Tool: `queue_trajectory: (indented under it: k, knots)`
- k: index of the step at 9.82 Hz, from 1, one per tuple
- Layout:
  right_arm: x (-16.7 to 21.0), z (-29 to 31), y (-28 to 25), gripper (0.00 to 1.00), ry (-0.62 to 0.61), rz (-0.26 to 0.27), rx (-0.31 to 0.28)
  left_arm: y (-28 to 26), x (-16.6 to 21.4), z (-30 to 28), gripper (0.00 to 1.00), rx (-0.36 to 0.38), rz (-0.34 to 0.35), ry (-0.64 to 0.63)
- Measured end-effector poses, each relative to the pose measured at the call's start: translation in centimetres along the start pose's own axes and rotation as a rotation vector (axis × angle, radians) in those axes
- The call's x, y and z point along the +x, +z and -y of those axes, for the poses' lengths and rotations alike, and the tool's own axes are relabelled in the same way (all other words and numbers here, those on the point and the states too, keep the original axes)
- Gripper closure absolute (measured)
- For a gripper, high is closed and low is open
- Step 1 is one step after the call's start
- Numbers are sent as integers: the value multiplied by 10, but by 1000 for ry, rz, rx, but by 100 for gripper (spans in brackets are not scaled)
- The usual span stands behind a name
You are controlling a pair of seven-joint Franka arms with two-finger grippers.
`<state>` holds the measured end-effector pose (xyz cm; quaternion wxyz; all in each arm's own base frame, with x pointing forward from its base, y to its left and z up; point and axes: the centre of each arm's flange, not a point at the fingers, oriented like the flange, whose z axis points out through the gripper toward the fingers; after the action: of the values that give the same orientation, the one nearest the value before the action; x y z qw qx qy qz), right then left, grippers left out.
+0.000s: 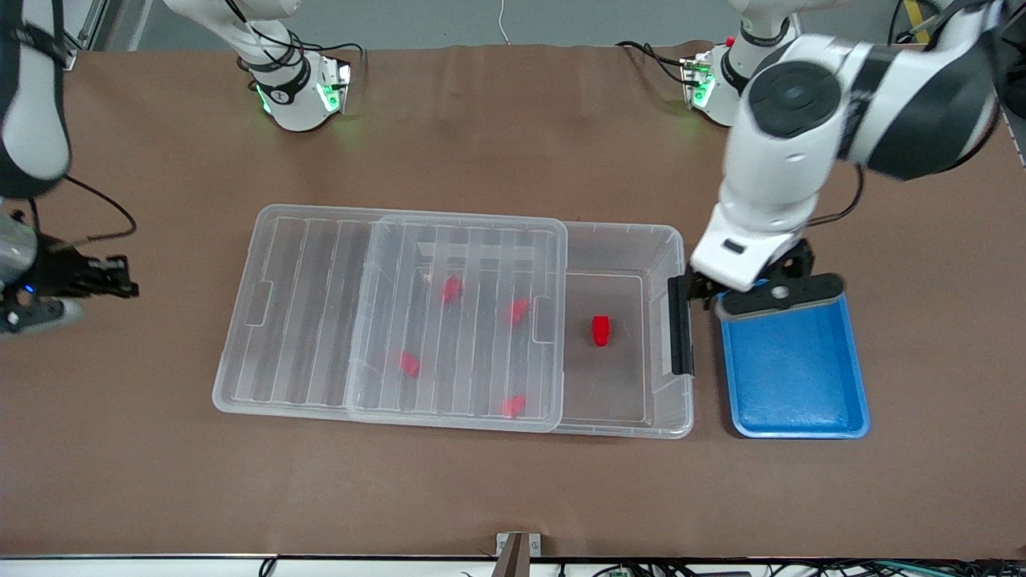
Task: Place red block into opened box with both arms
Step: 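Raise the left gripper away while the right gripper grips the lid edge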
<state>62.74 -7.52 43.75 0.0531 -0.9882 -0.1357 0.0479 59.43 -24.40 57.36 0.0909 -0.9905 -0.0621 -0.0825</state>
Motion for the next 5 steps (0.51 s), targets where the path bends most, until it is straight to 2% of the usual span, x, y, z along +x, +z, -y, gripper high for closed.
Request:
queue_trajectory:
  k: [2, 4, 5]
  knots:
    - [7, -1, 63, 99, -28, 3, 22, -33, 6, 47, 0, -31, 8, 7]
    - [9, 23, 93, 99, -62, 16, 23, -57, 9, 92, 0, -86, 16, 39]
    - [12, 34, 96, 99, -76, 19, 29, -65, 6, 122, 0, -97, 51, 34]
